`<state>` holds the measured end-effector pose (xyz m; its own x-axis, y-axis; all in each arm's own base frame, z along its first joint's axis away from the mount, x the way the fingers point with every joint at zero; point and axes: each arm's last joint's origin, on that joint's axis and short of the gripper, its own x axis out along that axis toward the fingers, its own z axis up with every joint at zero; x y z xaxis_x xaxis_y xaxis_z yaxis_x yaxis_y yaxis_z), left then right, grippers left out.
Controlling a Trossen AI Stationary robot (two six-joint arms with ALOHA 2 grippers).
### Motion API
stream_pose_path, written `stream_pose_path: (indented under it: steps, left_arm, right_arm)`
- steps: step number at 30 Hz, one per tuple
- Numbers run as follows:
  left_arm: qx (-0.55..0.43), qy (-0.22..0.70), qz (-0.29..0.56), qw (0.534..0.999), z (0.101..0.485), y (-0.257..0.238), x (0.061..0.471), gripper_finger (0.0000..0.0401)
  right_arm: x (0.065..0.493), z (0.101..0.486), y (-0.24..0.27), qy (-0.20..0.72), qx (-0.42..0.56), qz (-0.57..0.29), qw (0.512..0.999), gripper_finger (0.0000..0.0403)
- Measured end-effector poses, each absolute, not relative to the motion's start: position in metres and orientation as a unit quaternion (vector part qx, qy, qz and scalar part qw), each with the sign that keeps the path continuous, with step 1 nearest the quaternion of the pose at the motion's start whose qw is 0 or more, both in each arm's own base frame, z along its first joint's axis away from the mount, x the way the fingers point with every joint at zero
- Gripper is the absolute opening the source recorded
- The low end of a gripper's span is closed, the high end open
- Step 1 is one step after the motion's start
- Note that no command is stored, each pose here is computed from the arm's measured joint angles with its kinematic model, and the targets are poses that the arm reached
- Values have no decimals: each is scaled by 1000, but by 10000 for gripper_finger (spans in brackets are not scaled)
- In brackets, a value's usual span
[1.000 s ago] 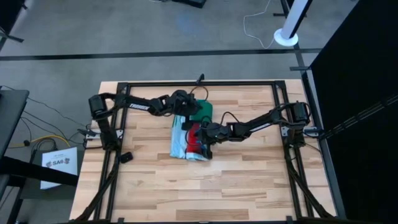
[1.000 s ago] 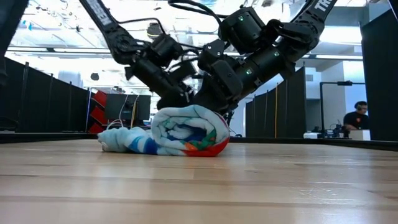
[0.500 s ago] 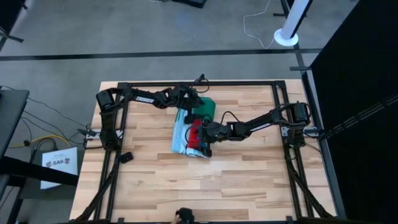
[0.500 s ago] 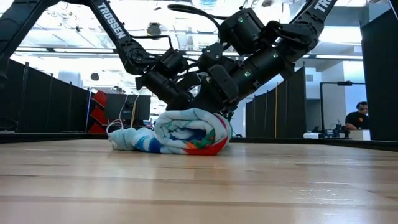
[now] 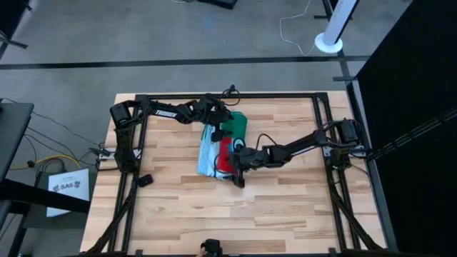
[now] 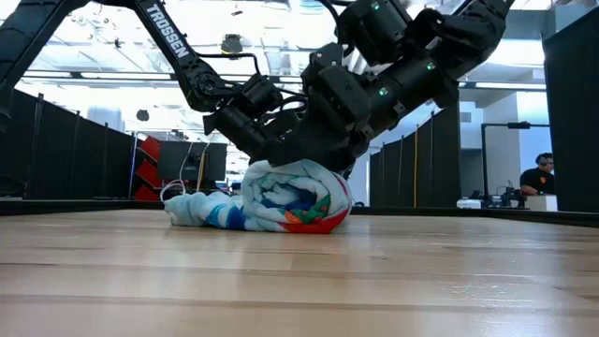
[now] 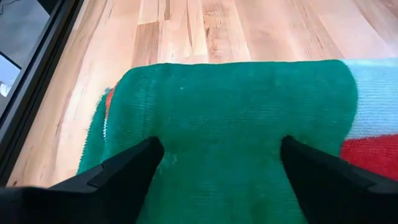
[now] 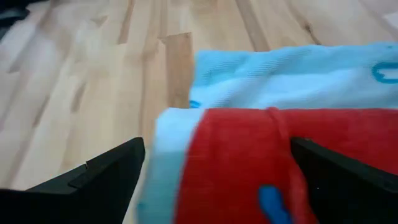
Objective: Roll towel
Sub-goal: Roll the multicolor dinosaur print towel
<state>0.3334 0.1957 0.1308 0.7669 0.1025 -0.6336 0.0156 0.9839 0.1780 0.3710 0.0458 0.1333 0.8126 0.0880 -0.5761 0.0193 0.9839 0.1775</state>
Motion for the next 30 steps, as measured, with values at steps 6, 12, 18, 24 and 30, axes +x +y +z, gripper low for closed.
stream_pose_path:
  steps: [6, 12, 18, 24, 30]
  left_arm:
    - [83, 348, 21, 934, 129, 195, 332, 324]
    - [85, 350, 19, 933, 129, 195, 332, 324]
    - [85, 350, 19, 933, 129, 195, 332, 324]
    - [100, 366, 78, 922, 129, 204, 329, 324]
    - [102, 368, 82, 921, 129, 204, 329, 324]
  right_arm:
    - [369, 133, 58, 308, 104, 15, 946, 377]
    - [366, 133, 73, 311, 125, 20, 942, 377]
    - [362, 133, 93, 308, 126, 9, 943, 377]
    - [362, 137, 118, 313, 114, 46, 942, 377]
    - [371, 153, 108, 264, 17, -37, 964, 377]
